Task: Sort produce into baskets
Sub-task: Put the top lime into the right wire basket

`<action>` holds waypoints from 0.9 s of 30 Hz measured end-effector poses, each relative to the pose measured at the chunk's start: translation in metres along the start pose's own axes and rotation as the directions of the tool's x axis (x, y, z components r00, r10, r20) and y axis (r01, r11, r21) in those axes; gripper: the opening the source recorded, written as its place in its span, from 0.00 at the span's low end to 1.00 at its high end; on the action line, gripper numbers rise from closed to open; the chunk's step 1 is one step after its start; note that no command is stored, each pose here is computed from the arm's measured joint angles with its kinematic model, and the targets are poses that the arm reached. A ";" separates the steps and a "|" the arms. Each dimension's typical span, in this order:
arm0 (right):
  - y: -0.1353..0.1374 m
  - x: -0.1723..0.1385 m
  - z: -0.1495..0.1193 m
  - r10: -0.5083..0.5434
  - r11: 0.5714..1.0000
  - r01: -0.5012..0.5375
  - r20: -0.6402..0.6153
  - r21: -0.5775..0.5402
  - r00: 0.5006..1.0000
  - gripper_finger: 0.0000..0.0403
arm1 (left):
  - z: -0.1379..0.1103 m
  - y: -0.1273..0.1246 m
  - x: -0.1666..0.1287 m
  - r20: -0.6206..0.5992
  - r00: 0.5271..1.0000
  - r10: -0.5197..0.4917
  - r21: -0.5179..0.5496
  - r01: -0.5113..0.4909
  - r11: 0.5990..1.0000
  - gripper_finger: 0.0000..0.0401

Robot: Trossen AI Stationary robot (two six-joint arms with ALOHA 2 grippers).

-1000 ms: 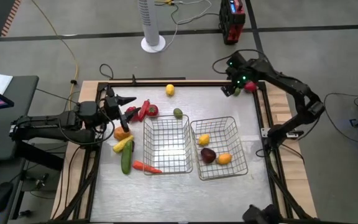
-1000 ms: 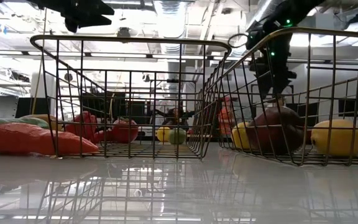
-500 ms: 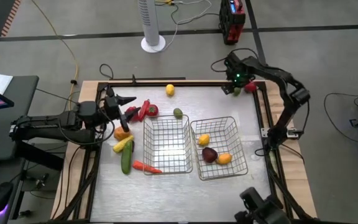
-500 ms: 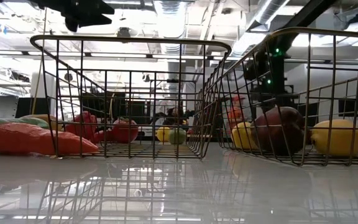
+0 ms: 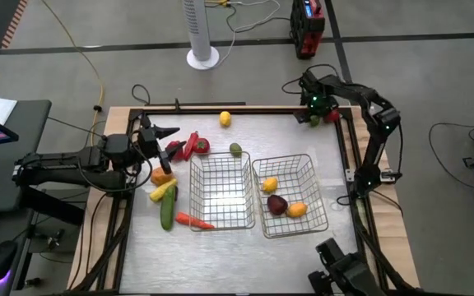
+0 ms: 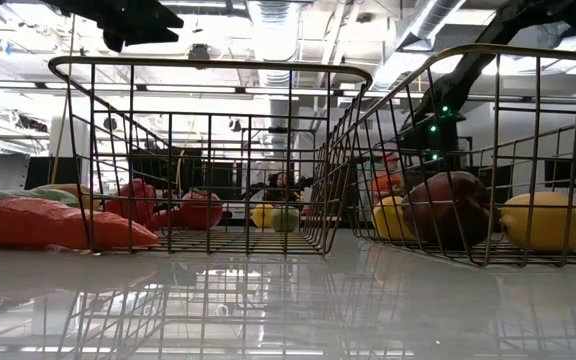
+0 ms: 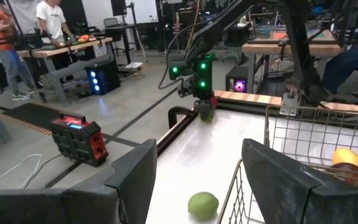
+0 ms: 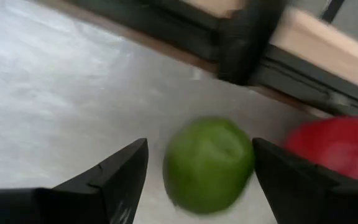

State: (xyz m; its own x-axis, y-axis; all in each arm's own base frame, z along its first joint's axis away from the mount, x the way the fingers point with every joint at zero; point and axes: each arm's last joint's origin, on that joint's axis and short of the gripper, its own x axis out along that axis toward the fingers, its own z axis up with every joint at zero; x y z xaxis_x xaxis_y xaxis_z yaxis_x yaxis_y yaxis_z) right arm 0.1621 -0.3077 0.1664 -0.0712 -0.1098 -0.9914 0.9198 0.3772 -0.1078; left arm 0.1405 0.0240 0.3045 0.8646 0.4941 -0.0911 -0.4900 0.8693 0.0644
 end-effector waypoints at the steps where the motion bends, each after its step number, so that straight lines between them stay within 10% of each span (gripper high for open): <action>1: 0.003 0.002 0.000 0.003 1.000 -0.003 -0.007 -0.011 1.000 0.78 | 0.000 0.000 0.000 -0.001 1.000 0.000 0.000 0.000 1.000 0.56; 14: 0.019 -0.003 -0.009 -0.019 0.992 0.006 -0.101 -0.127 0.995 0.55 | 0.000 0.000 0.000 -0.001 1.000 0.000 0.000 0.000 1.000 0.56; 27: 0.110 -0.128 -0.090 0.162 0.898 -0.136 0.026 -0.418 0.987 0.61 | 0.000 0.000 0.000 -0.001 1.000 0.000 -0.003 0.000 1.000 0.56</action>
State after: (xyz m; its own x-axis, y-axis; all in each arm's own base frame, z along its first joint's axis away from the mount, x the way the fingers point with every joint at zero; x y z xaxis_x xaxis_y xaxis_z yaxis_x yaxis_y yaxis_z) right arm 0.2376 -0.1692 0.2749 0.0884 -0.0713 -0.9935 0.6749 0.7378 0.0071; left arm 0.1405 0.0240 0.3044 0.8645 0.4941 -0.0919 -0.4904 0.8693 0.0615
